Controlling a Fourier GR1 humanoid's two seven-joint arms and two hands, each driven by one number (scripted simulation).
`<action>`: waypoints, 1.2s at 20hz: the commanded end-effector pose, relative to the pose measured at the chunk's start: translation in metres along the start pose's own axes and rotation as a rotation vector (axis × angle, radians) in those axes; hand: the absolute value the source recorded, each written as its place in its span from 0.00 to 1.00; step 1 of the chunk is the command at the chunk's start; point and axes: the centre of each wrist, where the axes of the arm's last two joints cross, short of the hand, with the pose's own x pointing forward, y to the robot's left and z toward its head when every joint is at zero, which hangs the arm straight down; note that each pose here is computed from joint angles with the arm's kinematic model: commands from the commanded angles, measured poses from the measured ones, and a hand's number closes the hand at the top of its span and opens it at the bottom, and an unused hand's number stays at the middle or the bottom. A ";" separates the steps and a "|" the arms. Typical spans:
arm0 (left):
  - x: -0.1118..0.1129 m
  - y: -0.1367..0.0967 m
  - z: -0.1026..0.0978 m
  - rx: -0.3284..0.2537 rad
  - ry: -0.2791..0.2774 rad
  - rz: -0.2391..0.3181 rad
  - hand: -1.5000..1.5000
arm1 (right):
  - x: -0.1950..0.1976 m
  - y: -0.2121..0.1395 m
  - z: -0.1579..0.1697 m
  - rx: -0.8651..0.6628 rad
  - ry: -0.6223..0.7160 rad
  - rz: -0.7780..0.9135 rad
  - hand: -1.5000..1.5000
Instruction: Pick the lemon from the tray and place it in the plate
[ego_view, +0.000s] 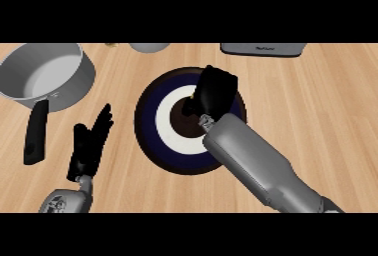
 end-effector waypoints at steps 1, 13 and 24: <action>-0.008 -0.002 0.000 0.024 0.012 0.009 0.50 | -0.006 0.015 0.006 0.156 0.194 -0.049 0.00; -0.009 0.015 0.008 0.041 0.018 0.019 0.50 | 0.009 -0.024 0.023 -0.073 -0.162 -0.642 0.00; -0.021 0.017 0.024 0.055 0.034 0.022 0.50 | -0.036 0.007 0.081 -0.046 -0.167 -0.924 0.00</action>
